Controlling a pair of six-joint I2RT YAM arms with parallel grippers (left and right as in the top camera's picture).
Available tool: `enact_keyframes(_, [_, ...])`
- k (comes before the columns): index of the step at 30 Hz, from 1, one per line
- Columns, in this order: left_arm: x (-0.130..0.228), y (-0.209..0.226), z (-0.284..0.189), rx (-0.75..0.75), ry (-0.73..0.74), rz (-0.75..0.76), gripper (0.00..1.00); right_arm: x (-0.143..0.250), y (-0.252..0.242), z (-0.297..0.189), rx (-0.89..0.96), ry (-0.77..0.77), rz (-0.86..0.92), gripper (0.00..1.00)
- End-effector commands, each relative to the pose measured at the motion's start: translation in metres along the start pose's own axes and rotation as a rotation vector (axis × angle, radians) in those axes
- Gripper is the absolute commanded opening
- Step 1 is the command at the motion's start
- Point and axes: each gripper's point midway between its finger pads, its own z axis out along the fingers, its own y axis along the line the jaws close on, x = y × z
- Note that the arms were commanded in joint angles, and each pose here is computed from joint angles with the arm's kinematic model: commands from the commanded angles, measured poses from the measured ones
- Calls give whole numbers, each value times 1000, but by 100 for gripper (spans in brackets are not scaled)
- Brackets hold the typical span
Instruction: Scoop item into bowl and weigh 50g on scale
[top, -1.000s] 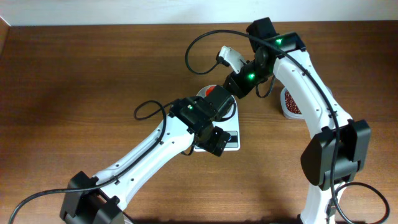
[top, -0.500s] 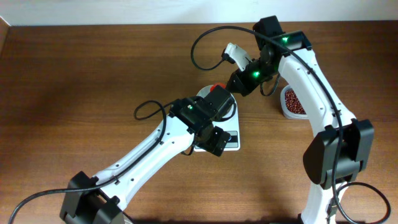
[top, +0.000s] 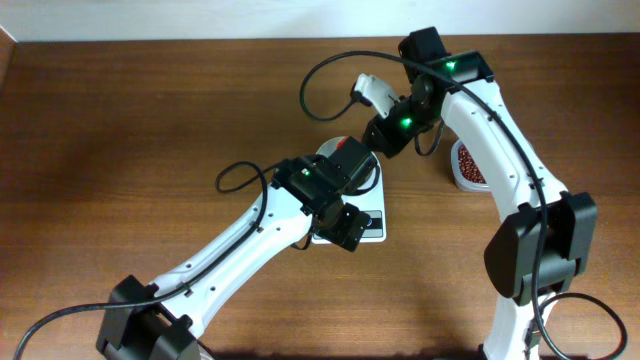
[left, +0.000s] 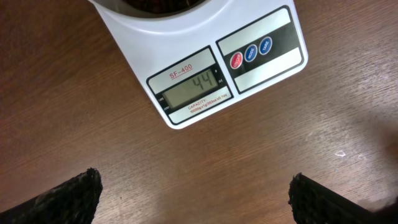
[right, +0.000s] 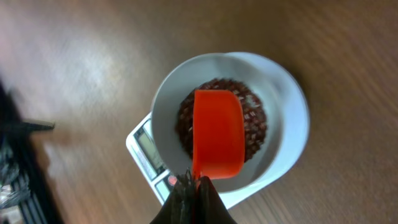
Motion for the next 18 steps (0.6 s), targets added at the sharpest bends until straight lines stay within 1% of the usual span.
enact_keyframes(1, [-3, 2, -2, -6, -8, 5, 99, -14, 6, -15, 56, -37, -60, 4])
enact_keyframes(2, [-3, 2, -1, -6, -8, 5, 99, -15, 15, -13, 8, -47, -78, 4])
enact_keyframes(3, [-3, 2, -1, -6, -8, 5, 99, -13, 22, -13, -17, -43, -167, 4])
enact_keyframes(4, [-3, 2, -1, -6, -8, 5, 99, -15, 5, -15, 76, -33, -80, 4])
enact_keyframes(5, [-3, 2, -2, -6, -8, 5, 99, -14, 0, -15, 107, -27, -37, 4])
enact_keyframes(6, [-3, 2, -1, -6, -8, 5, 99, -11, 10, -13, 63, -13, -132, 4])
enact_keyframes(7, [-3, 2, -2, -6, -8, 5, 99, -10, 11, -12, 69, -3, -184, 4])
enact_keyframes(8, [-3, 2, -1, -6, -8, 5, 99, -13, 4, -13, 107, -9, -113, 4])
enact_keyframes(9, [-3, 2, -1, -6, -8, 5, 99, -11, 16, -11, 45, -10, -179, 4])
enact_keyframes(10, [-3, 2, -2, -6, -8, 5, 99, -11, 18, -11, 36, -9, -221, 4])
enact_keyframes(12, [-3, 2, -2, -6, -8, 5, 99, -14, 12, -12, 61, -20, -156, 4])
enact_keyframes(18, [-3, 2, -1, -6, -8, 5, 99, -15, 8, -12, 85, -18, -157, 4])
